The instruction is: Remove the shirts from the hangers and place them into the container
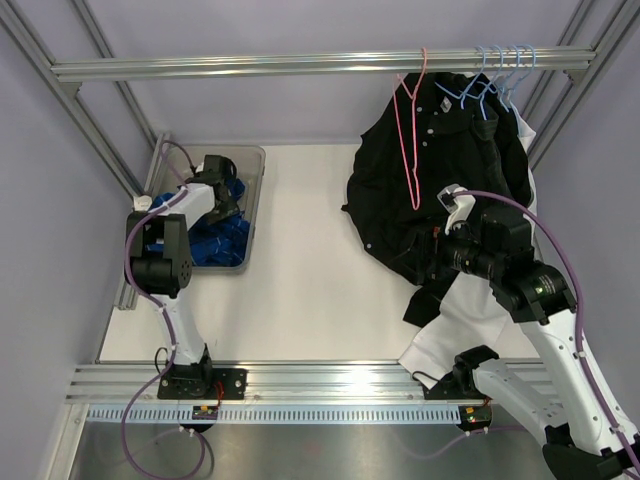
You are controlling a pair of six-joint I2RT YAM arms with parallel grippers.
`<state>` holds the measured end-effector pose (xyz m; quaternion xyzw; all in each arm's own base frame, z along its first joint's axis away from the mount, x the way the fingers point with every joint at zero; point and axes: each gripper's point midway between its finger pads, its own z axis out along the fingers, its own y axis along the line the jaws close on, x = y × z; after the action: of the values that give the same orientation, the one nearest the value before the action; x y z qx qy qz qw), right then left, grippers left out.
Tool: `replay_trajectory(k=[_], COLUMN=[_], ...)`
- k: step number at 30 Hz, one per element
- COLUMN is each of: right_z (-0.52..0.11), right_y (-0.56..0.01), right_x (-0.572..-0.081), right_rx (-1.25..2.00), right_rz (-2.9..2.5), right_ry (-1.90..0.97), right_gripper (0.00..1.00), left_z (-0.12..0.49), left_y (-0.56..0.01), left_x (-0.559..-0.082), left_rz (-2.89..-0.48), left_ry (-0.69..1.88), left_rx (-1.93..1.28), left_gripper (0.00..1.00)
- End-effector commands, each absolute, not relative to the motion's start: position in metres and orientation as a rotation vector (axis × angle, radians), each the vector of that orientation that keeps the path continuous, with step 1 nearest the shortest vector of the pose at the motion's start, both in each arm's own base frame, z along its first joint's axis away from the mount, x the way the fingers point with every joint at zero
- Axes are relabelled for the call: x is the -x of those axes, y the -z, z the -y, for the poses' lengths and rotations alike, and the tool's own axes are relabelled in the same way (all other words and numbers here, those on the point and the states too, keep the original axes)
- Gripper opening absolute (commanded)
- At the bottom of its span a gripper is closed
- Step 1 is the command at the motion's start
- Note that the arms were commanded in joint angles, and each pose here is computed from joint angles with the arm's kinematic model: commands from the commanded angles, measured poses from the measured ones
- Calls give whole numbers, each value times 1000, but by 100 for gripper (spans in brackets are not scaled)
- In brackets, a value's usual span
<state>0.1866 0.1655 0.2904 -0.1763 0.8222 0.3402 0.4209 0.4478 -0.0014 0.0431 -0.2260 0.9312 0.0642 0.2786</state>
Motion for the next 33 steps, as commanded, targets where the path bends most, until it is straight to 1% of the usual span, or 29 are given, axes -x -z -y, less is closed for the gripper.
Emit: replay_trajectory(k=[1,3,4,7,8,9,10,11,12,13,14,15,16,17,18,19,20,21,24,27,28,33], right_z=[-168,-167,-165,-162,-158,-157,-156,-150,-144,-132,-127,-117,-103,-100,-94,-84,-76,-77,-60,-51,-57,-55], right_y=[-306,-317,-321,-346,-345,-367,-375,-377,-402,-409,-404,-428,-431,-425,-441,-442,-447,-448,-449,-443,-446,-414], right_x=[-193,-195,-198,-204,-210,-211,-212,-220,-222,-231,-241,-244,-255,-265,-270,-278,-293,-297,-327,-353,-360,-389], right_rx=[441,440,430,408,379,378,375,338,306,246,209,161,88,64,37,-4,-41,-38,-105,-147,-115,-98], right_rz=[-2011,-1991,-1983,-1952,-1981,-1939,-1931,-1954,-1904,-1903,-1953,-1909,-1914,-1960,-1925,-1927,-1914,-1917,-1904,-1902,-1883,-1950], right_ry=[-845,-834,-815,-783,-753,-744,-733,-688,-656,-578,-527,-482,-390,-347,-327,-281,-257,-254,-235,-291,-334,-334], right_gripper=[100,99,99,99,99,99,99,99,99,100,99,99,99,99,100,99,99,99,100,99,97,94], left_z=[-7,-2,-1,0,1,1,2,3,6,9,12,19,22,26,29,30,32,34,38,39,43,44], left_y=[-52,-79,-90,-136,-148,-171,-181,-189,-200,-221,-229,-237,-255,-260,-266,-272,-291,-285,-293,-295,-295,-288], left_x=[-454,-456,-456,-448,-445,-438,-432,-423,-417,-405,-396,-388,-373,-363,-355,-346,-324,-321,-290,-266,-260,-238], left_rz=[-2462,-2417,-2400,-2340,-2322,-2287,-2273,-2278,-2267,-2226,-2217,-2211,-2171,-2173,-2165,-2153,-2100,-2124,-2090,-2061,-2059,-2068], left_ry=[-192,-129,-114,-77,-66,-46,-40,-25,-8,21,39,68,91,113,124,135,166,172,216,241,264,272], left_rx=[641,628,622,587,577,557,548,539,522,501,482,439,409,383,345,326,288,273,229,200,183,158], left_gripper=[49,54,60,70,78,82,85,92,95,98,99,99,99,99,99,99,99,99,99,99,99,99])
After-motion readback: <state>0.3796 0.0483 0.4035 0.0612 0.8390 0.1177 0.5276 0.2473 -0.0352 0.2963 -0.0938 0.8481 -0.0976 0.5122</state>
